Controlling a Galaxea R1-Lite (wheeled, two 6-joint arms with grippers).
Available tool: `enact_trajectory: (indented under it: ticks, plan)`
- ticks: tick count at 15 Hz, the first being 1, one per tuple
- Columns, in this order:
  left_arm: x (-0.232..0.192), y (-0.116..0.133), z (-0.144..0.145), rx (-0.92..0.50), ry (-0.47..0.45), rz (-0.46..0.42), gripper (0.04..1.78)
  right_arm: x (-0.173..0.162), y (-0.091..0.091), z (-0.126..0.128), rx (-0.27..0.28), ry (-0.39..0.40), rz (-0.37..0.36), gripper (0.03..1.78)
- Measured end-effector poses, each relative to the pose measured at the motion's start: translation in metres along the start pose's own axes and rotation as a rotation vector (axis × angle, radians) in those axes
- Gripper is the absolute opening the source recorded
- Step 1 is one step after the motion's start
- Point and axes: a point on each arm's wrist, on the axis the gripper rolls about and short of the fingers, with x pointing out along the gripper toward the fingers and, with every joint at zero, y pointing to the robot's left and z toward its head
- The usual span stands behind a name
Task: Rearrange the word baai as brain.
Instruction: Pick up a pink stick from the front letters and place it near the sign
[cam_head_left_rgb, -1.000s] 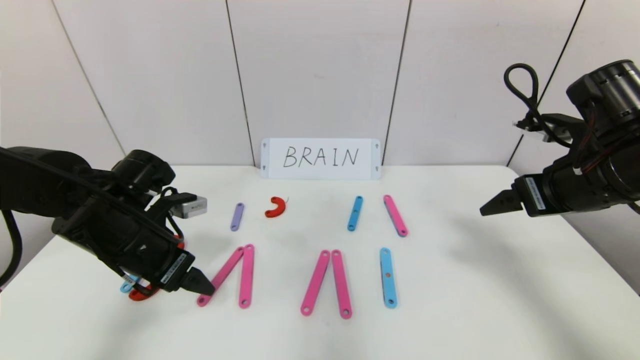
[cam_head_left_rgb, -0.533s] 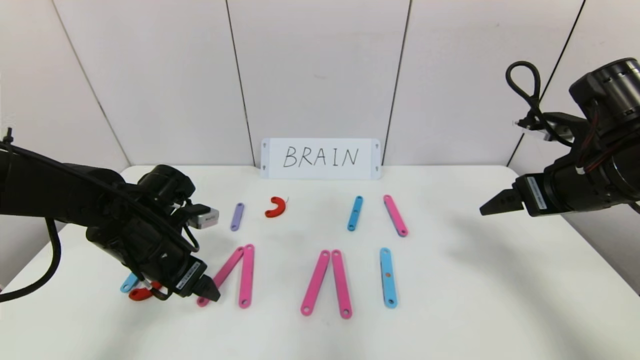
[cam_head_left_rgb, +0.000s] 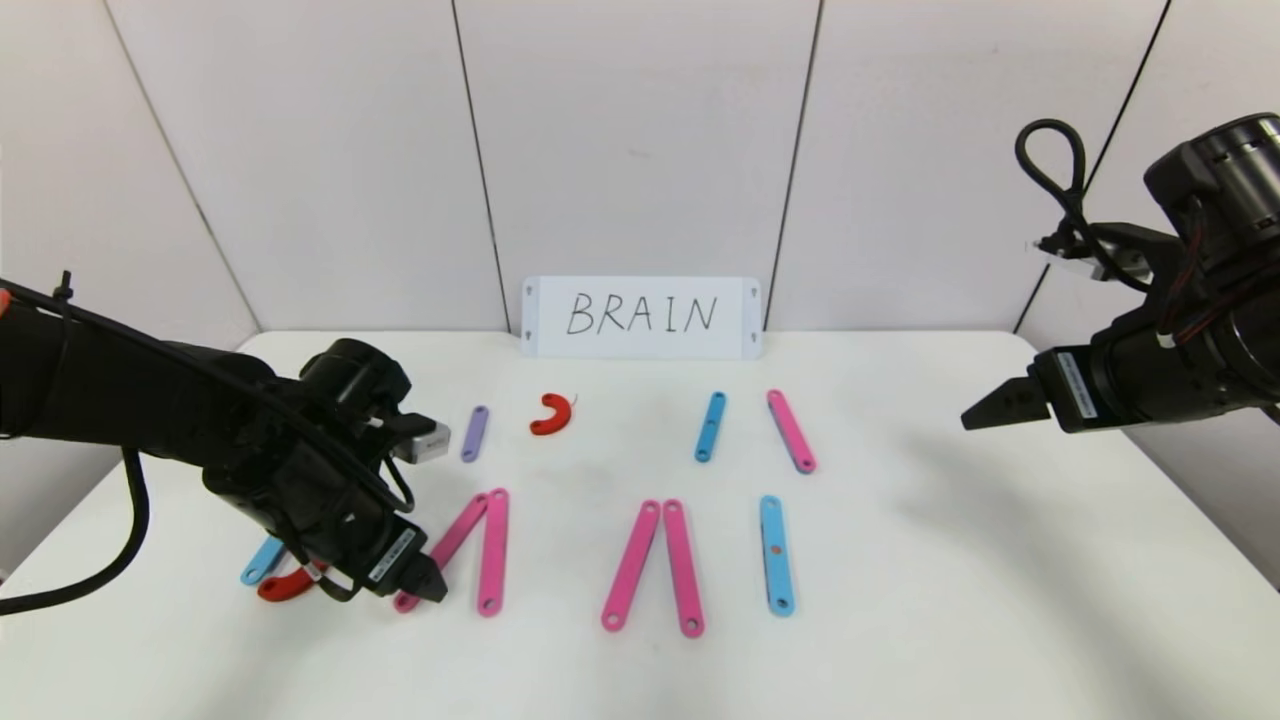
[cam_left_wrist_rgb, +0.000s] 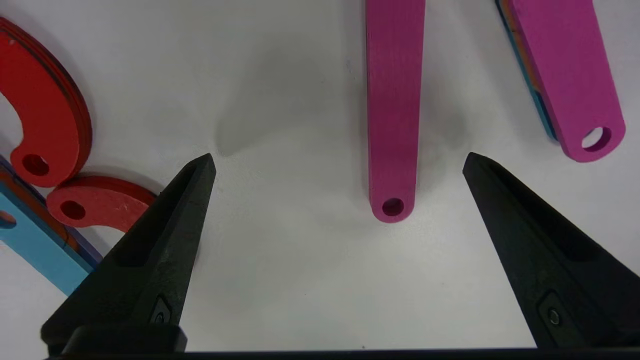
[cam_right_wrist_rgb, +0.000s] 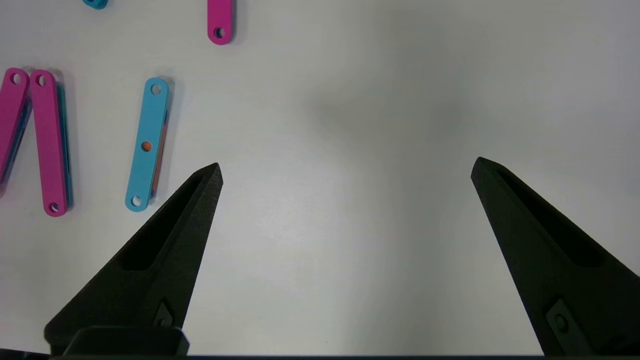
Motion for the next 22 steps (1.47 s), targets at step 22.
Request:
enact_trajectory:
  ticks: [22]
  plan:
    - [0.015,-0.008,0.018,0.026,-0.067,0.018,1.64,0.0,0.001,-0.003,-0.017,0.006,0.002,1.74]
